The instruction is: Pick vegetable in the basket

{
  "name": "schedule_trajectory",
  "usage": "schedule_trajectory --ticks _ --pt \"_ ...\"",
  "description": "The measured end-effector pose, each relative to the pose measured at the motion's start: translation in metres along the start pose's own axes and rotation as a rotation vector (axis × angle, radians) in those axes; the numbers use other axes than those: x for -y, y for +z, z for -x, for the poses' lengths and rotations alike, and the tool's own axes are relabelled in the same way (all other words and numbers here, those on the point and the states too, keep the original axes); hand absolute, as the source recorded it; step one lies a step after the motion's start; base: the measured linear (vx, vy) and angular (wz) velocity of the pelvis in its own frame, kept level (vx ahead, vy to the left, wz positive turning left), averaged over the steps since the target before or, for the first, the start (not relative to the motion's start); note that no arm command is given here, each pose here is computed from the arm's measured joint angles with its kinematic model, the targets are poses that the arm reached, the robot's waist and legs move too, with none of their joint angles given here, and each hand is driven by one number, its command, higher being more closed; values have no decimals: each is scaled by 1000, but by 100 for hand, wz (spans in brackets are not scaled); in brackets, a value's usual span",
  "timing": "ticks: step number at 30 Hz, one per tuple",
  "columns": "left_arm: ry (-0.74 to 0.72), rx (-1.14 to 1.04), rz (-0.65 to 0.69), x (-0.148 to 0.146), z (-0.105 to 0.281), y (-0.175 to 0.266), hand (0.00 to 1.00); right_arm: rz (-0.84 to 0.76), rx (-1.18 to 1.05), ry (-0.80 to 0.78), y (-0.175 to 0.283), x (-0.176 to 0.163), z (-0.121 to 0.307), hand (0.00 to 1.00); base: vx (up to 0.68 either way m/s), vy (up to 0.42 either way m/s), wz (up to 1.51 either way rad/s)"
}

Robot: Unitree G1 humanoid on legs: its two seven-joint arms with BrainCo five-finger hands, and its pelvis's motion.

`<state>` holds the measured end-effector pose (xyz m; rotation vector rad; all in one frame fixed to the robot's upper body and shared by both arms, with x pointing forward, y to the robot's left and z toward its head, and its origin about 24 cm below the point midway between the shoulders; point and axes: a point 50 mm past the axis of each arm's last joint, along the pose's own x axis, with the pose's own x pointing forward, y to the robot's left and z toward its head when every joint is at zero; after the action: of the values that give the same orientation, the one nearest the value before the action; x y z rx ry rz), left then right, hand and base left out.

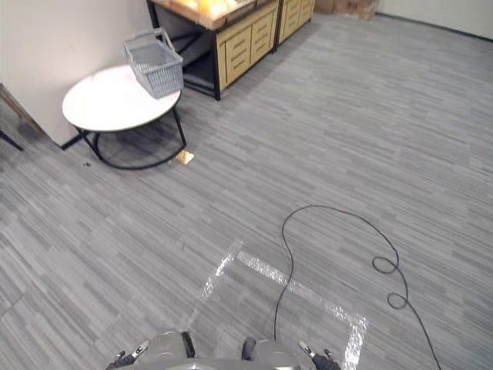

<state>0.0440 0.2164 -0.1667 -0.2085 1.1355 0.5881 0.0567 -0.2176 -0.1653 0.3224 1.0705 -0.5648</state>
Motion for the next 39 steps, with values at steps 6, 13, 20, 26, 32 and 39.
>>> schedule_trajectory --ticks 6,13,20,26,32,39 --pt "-23 -20 -20 2 2 -8 0 -2 26 22 12 -10 -4 0 376 17 -53" --pt "-23 -53 -43 -7 4 -19 0 54 28 58 14 -21 -5 0 541 273 -69" --pt "-36 -41 -182 -21 2 -11 0 52 -9 79 3 -23 -3 0 623 299 0" --pt "-54 4 -202 -6 -4 8 0 83 31 75 12 -16 -4 0 504 88 23" --pt "-88 48 -62 21 -5 22 0 91 28 35 6 -5 -1 0 621 -150 66" --pt "-127 17 53 45 0 13 0 151 48 14 16 1 -3 0 685 -246 34"
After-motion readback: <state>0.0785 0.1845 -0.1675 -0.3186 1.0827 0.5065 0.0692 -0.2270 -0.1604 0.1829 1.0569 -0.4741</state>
